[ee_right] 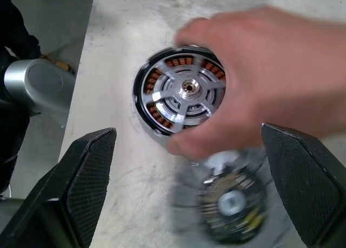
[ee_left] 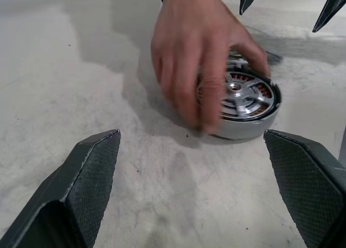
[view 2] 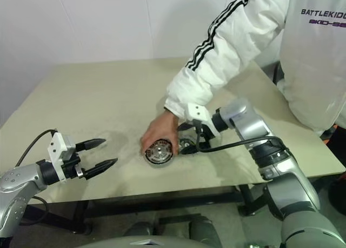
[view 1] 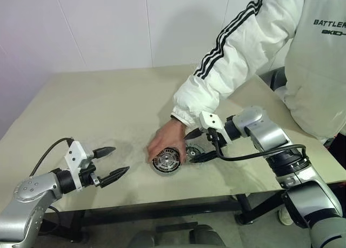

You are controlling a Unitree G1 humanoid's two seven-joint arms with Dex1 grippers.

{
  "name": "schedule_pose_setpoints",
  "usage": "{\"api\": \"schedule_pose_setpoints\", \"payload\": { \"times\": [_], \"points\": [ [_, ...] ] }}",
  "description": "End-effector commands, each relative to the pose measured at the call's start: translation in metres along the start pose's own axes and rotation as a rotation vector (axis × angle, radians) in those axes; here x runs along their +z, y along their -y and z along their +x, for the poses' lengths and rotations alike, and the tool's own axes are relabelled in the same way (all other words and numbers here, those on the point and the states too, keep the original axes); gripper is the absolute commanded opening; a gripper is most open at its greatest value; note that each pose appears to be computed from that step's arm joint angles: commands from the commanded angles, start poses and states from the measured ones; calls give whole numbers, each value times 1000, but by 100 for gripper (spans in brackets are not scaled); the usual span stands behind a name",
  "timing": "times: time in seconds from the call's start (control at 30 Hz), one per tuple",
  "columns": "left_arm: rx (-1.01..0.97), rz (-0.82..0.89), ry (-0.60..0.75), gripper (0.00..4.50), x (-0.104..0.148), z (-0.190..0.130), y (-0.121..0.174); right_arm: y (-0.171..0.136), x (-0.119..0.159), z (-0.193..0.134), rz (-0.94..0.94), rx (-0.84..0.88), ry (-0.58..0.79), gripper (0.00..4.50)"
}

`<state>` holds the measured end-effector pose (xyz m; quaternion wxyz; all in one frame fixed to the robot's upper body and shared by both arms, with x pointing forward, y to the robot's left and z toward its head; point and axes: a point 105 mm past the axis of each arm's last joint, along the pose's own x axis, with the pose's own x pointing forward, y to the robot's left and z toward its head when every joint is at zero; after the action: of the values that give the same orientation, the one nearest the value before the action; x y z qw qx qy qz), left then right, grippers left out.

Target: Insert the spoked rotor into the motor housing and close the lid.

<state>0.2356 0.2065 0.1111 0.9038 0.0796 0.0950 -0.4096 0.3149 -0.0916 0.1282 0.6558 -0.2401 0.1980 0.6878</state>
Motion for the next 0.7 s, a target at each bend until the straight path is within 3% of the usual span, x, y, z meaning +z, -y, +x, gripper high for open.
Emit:
{"api": "schedule_pose_setpoints", "payload": {
  "times": [0.03,0.7],
  "points": [
    [15,40,17,450,11,-3,-5,1,11,-8,-32,-21,31,446],
    [17,38,16,450,12,-3,-3,-2,11,-8,-38,4,20,446]
  ]
}}
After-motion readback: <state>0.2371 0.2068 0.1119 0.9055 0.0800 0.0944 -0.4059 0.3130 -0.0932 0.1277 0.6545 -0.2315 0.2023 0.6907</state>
